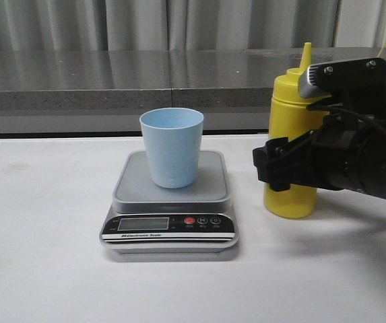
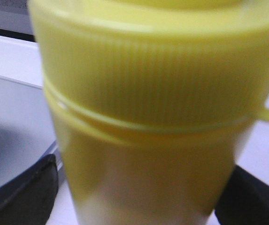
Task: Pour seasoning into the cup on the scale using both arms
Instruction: 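Move the right gripper to the yellow bottle and close around it, then lift the yellow bottle and tilt its nozzle down toward the cup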
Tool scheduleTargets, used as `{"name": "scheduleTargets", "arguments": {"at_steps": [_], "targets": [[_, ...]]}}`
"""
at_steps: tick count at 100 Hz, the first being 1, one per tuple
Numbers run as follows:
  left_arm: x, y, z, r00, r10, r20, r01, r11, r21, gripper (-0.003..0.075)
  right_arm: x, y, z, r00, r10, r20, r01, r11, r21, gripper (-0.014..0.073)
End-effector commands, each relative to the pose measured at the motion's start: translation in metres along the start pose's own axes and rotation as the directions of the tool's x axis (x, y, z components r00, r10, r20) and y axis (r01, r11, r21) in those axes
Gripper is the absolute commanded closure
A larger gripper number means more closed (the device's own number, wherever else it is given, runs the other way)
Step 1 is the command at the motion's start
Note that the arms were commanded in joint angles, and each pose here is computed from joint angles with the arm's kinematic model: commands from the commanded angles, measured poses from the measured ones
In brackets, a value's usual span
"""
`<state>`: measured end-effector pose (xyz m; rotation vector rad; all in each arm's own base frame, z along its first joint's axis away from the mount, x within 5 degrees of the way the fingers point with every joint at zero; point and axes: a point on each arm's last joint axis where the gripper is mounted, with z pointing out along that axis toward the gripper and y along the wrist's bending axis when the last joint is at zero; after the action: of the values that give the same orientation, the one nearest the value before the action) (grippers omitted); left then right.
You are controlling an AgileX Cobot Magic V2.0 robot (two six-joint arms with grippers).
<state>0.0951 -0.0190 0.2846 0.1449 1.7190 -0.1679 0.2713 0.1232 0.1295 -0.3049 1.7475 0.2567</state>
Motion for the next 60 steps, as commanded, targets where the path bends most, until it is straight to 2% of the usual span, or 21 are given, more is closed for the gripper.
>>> {"name": "scheduleTargets", "arguments": {"at_steps": [1, 10, 18, 37, 44, 60], "targets": [[-0.0157, 0.0004, -0.0016, 0.994, -0.012, 0.105, 0.013, 1.000, -0.005, 0.0740, -0.0229, 0.0007, 0.0016, 0.991, 0.002, 0.136, 0.000, 1.000, -0.010, -0.0041], [-0.0157, 0.0004, -0.0016, 0.994, -0.012, 0.105, 0.013, 1.000, -0.005, 0.0740, -0.0226, 0.0007, 0.0017, 0.991, 0.001, 0.133, 0.000, 1.000, -0.010, -0.0029], [-0.0157, 0.0004, -0.0016, 0.994, -0.012, 0.105, 0.013, 1.000, -0.005, 0.0740, -0.0220, 0.0007, 0.0017, 0.992, 0.002, 0.127, -0.001, 1.000, -0.010, 0.0024], [-0.0157, 0.0004, -0.0016, 0.994, -0.012, 0.105, 0.013, 1.000, -0.005, 0.0740, -0.0220, 0.0007, 0.0017, 0.992, 0.002, 0.126, -0.001, 1.000, -0.010, 0.0286], [-0.0157, 0.0004, -0.0016, 0.994, -0.012, 0.105, 0.013, 1.000, -0.005, 0.0740, -0.0217, 0.0007, 0.0018, 0.992, 0.002, 0.123, -0.001, 1.000, -0.010, 0.0349], [-0.0157, 0.0004, -0.0016, 0.994, -0.012, 0.105, 0.013, 1.000, -0.005, 0.0740, -0.0207, 0.0008, 0.0012, 0.996, 0.003, 0.084, -0.002, 1.000, -0.012, 0.0368]]}}
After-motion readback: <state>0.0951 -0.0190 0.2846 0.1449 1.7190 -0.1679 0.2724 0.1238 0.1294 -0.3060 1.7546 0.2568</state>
